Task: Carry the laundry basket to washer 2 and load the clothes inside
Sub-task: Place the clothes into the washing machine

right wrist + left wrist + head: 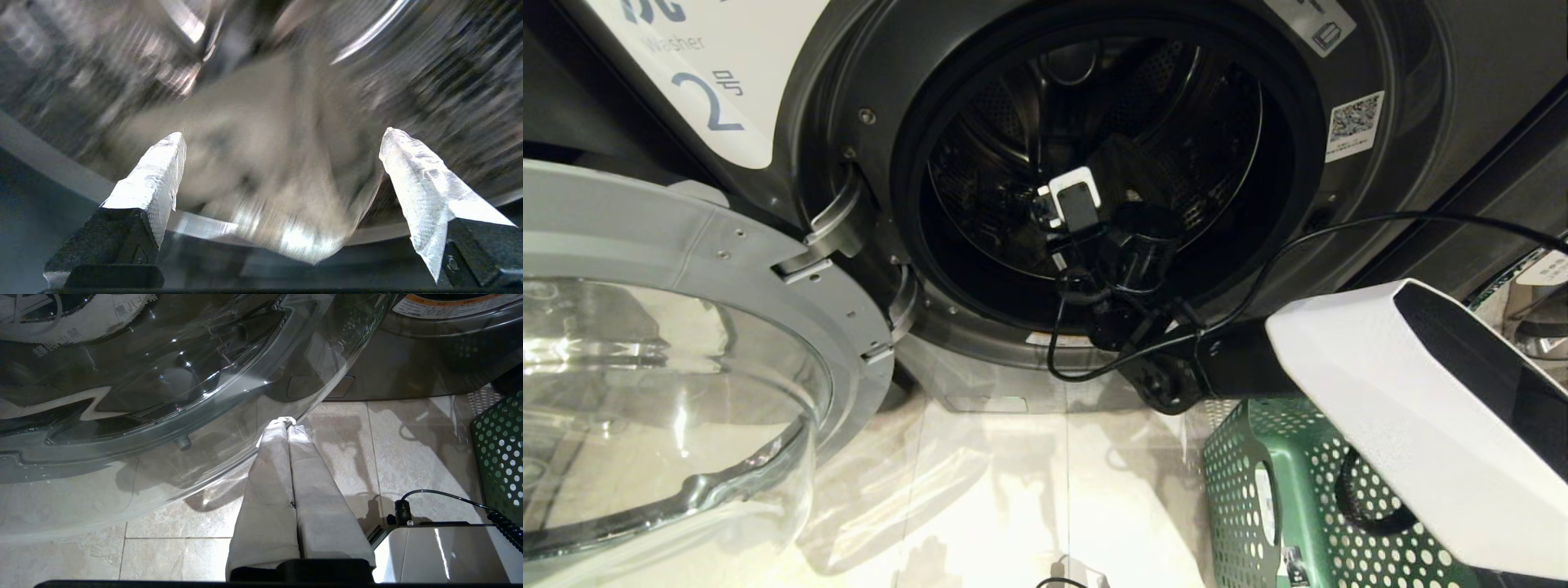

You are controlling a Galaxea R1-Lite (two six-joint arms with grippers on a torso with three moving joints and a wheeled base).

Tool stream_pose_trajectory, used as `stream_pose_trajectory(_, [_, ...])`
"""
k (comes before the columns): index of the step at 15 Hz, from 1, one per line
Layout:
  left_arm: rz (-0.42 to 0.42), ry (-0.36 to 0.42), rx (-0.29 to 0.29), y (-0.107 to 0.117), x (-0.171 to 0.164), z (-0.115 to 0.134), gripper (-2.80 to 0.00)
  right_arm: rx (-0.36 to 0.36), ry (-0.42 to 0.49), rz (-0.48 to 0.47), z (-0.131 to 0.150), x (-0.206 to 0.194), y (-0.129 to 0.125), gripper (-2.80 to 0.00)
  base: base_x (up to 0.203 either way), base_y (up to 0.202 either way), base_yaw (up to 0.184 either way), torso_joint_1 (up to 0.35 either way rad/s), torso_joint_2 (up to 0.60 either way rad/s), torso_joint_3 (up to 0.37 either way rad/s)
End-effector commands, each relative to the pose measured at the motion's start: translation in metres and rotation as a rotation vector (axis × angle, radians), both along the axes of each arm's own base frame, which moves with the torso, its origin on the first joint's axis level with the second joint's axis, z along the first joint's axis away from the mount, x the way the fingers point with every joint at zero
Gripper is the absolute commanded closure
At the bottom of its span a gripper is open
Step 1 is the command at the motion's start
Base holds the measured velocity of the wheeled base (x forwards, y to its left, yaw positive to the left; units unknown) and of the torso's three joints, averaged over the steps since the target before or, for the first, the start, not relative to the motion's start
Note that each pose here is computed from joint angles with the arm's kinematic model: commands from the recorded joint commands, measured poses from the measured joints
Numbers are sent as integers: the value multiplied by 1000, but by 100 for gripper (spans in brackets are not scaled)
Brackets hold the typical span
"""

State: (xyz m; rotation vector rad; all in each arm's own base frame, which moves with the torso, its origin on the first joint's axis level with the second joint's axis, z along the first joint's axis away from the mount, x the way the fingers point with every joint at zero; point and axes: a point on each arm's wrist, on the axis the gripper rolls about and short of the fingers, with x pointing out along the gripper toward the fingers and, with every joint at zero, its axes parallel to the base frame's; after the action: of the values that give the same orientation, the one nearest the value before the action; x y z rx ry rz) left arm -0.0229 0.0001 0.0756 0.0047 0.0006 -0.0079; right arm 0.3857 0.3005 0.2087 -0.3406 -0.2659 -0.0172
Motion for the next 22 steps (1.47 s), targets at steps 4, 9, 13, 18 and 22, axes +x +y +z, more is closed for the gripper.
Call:
stream_pose_trajectory(4, [0, 2, 0, 0, 0, 0, 0, 136, 515, 130, 16, -80, -36, -280, 0, 0, 0, 0, 0, 0])
stream_pose_trajectory(9, [0, 2, 0, 0, 0, 0, 0, 148, 925, 139, -16, -152, -93, -280, 0, 0, 0, 0, 0, 0])
stream_pose_trajectory(13, [0, 0, 0, 0, 0, 0, 0, 206, 1020, 111, -30, -208, -150, -280, 0, 0, 0, 0, 0, 0])
stream_pose_trajectory(18, [0, 2, 0, 0, 0, 0, 0, 348, 971, -95, -31, -226, -241, -280, 0, 0, 0, 0, 0, 0])
stream_pose_trajectory(22, [0, 2, 0, 0, 0, 0, 0, 327, 846, -82, -32, -267, -285, -280, 0, 0, 0, 0, 0, 0])
